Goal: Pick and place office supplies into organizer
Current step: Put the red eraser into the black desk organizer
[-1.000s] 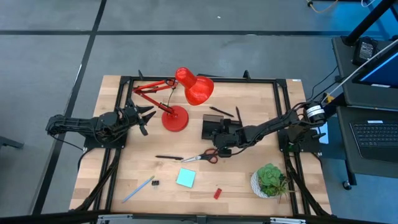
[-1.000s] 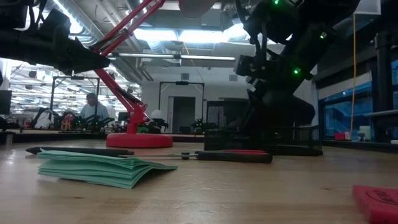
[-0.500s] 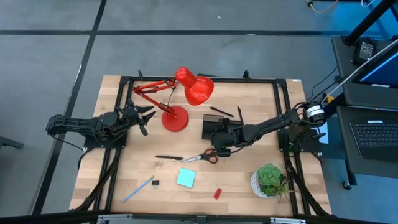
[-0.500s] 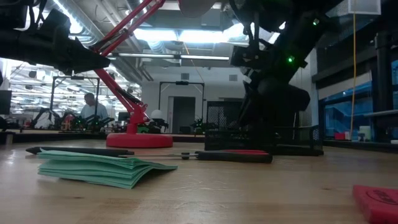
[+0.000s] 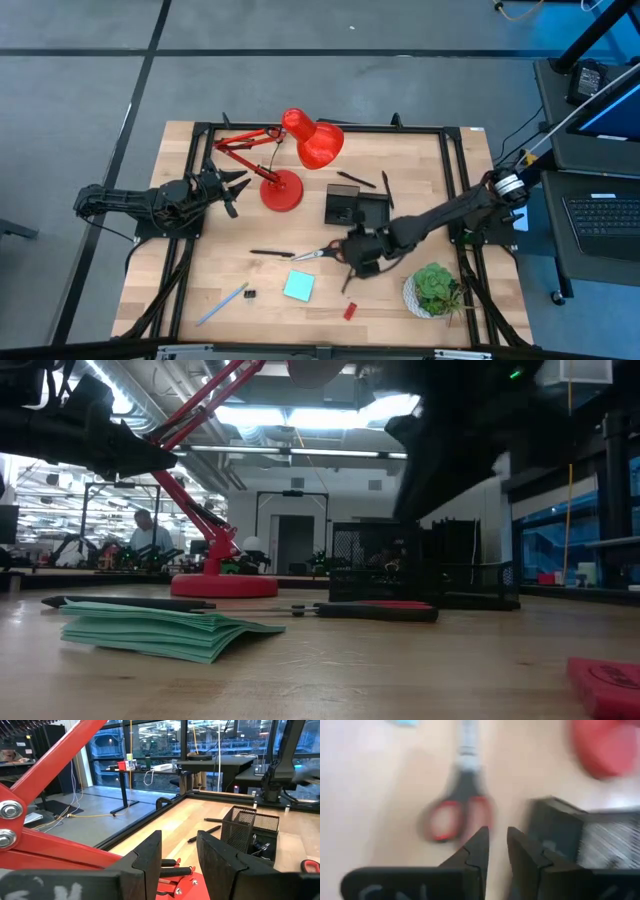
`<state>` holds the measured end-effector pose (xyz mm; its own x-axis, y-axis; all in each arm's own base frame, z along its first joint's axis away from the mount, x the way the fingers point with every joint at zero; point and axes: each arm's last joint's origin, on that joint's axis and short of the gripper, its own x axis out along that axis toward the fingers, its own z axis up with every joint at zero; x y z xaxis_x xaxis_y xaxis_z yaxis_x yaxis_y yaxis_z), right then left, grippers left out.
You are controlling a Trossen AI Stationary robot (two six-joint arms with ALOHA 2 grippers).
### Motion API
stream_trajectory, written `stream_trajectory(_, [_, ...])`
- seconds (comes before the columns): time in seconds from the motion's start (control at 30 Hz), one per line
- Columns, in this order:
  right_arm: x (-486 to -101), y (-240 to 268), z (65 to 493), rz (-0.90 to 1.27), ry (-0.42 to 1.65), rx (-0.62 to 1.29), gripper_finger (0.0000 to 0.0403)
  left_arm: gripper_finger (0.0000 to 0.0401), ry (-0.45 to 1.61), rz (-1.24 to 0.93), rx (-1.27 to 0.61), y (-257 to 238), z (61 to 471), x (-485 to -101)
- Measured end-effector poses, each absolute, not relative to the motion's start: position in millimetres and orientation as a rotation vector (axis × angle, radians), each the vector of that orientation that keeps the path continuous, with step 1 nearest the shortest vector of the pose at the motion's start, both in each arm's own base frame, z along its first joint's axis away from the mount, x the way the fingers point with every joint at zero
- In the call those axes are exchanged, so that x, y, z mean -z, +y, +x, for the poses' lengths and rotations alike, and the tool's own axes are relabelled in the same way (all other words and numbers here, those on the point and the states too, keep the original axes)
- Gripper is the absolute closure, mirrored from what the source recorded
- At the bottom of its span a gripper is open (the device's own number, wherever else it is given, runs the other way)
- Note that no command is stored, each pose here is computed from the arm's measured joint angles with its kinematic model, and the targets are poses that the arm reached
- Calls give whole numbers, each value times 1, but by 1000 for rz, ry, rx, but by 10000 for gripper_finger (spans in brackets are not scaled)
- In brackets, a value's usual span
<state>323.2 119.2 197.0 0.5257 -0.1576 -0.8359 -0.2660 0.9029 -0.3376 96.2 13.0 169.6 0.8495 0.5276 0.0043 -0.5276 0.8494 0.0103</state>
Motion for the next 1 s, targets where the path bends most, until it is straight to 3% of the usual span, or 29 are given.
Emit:
stream_trajectory(0.17, [-197,141,317,-435,1015,-267,329,283,-2,11,-556,13,96,-170])
stream_trajectory(0.63, [-204,159,320,-232,902,-250,326,283,-2,10,-556,13,96,-170])
stream_trajectory(1.0, [-205,160,321,-223,893,-266,243,283,-2,10,-556,13,96,-170])
